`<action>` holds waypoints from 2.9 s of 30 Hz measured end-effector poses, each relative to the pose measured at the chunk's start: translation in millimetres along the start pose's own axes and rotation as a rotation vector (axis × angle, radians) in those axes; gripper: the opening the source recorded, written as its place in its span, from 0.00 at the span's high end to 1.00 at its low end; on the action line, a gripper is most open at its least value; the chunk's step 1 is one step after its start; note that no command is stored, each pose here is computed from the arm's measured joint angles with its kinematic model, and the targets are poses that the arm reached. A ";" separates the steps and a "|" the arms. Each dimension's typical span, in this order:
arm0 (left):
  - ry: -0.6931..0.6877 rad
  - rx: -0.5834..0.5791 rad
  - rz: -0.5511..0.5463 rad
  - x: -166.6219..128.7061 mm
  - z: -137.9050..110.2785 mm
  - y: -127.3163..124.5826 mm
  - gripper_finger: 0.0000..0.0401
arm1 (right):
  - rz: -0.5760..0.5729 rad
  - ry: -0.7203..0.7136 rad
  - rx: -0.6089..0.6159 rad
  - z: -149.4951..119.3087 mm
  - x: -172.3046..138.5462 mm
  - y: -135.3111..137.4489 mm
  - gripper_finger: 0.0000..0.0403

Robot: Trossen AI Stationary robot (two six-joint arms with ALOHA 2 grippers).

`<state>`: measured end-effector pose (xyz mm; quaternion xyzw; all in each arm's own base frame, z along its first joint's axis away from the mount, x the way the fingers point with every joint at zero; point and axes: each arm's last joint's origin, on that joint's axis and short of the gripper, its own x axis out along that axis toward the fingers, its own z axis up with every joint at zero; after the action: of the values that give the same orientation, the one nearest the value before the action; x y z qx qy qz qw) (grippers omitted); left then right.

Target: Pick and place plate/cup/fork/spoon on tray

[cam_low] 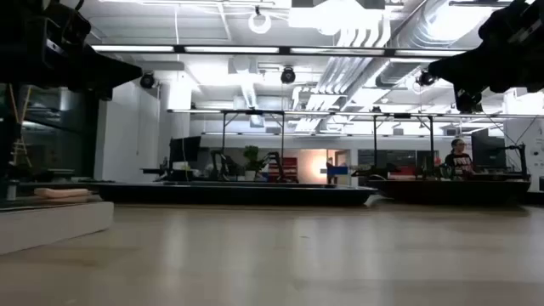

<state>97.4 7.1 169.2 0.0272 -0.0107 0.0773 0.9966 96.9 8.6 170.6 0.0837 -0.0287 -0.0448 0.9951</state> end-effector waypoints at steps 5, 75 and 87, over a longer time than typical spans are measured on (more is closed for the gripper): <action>0.000 0.000 0.000 0.0 0.0 0.0 0.99 | 0.000 0.000 0.000 0.0 0.0 0.0 1.00; 0.000 0.000 0.000 0.0 0.0 0.0 0.99 | -0.002 -0.011 0.002 1.1 0.0 0.1 1.00; 0.000 0.000 0.000 0.0 0.0 0.0 0.99 | -0.432 -0.811 0.751 60.2 -27.3 -15.1 1.00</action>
<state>97.4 7.1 169.2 0.0272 -0.0108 0.0775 0.9966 64.5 -13.5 225.9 0.4103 -0.4030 -0.2613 0.7752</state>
